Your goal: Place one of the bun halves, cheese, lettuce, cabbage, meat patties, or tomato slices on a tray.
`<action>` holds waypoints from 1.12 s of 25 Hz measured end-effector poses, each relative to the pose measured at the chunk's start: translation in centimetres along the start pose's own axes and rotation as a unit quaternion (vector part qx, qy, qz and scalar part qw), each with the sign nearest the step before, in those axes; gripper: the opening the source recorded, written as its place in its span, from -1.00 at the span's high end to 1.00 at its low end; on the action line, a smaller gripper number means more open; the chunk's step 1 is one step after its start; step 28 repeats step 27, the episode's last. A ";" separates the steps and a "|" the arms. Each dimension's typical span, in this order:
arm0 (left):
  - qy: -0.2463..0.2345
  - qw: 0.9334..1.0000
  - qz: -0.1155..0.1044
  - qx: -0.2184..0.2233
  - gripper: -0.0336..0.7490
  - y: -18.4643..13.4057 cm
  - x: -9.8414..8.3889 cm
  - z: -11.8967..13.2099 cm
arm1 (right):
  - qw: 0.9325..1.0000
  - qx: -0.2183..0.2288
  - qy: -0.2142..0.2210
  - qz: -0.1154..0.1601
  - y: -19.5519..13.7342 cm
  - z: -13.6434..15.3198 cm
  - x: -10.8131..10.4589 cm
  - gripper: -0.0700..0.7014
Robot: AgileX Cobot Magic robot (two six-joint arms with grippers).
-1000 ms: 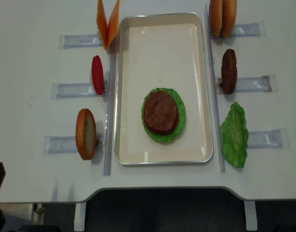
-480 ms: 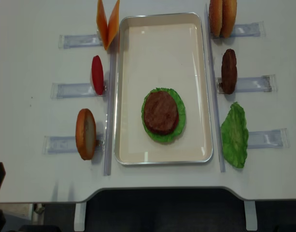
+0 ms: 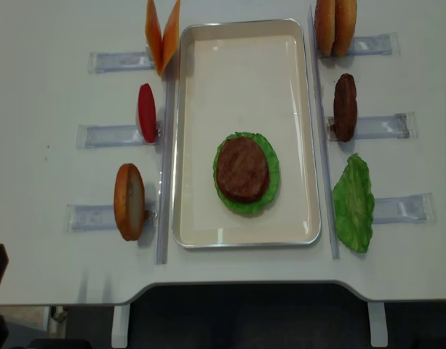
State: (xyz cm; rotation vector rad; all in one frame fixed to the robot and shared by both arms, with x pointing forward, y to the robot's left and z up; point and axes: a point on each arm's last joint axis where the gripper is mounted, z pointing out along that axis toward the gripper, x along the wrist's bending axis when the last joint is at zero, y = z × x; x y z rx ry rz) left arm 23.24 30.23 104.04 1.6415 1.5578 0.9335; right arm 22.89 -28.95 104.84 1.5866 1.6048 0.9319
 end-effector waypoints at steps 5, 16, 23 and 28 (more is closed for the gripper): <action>0.000 1.000 0.000 0.000 0.03 0.0 0.0 0.0 | 1.000 0.000 0.000 0.000 0.0 0.0 0.0 -0.26; 0.000 1.000 0.000 0.000 0.03 0.0 0.0 0.0 | 1.000 0.000 0.000 0.000 0.0 0.0 0.0 -0.26; 0.000 1.000 0.000 0.000 0.03 0.0 0.0 0.0 | 1.000 0.000 0.000 0.000 0.0 0.0 0.0 -0.26; 0.000 1.000 0.000 0.000 0.03 0.0 0.0 0.0 | 1.000 0.000 0.000 0.000 0.0 0.0 0.0 -0.26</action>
